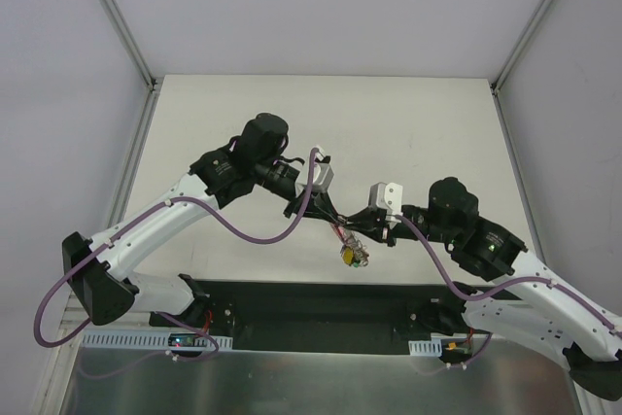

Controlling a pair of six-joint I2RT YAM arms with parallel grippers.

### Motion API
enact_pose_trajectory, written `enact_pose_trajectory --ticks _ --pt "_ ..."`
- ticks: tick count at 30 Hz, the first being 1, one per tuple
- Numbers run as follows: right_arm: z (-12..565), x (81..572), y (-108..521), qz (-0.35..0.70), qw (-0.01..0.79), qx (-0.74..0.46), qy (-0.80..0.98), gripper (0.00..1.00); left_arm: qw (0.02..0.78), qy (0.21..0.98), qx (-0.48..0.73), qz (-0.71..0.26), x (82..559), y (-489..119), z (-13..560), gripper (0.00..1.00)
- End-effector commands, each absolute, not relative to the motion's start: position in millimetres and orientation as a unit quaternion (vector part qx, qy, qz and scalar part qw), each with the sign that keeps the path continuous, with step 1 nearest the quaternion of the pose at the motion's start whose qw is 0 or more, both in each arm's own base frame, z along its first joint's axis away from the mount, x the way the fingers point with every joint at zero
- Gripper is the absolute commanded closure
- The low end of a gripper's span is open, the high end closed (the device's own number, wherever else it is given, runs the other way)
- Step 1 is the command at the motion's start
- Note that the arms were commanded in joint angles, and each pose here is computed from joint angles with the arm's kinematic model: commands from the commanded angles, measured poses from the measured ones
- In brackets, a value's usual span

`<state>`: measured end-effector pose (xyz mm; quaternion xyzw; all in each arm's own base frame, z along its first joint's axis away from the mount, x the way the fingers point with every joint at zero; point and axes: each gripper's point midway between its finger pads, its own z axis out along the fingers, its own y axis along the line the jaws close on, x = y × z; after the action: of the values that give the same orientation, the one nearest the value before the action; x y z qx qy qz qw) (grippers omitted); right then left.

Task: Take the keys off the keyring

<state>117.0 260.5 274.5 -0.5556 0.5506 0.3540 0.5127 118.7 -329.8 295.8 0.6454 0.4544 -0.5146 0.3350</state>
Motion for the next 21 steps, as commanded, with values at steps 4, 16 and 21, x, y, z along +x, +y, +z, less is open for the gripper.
enact_pose_trajectory --ticks 4,16,21 --pt "283.8 115.2 261.7 0.36 0.524 -0.553 0.539 0.89 0.382 0.395 0.661 -0.511 110.9 -326.7 330.4 1.0" --pt "277.7 111.4 257.6 0.362 0.516 -0.55 0.548 0.83 0.388 0.403 0.66 -0.501 113.9 -325.3 329.6 1.0" --pt "279.3 113.2 256.6 0.361 0.521 -0.544 0.55 0.99 0.388 0.404 0.66 -0.501 115.0 -326.2 329.5 1.0"
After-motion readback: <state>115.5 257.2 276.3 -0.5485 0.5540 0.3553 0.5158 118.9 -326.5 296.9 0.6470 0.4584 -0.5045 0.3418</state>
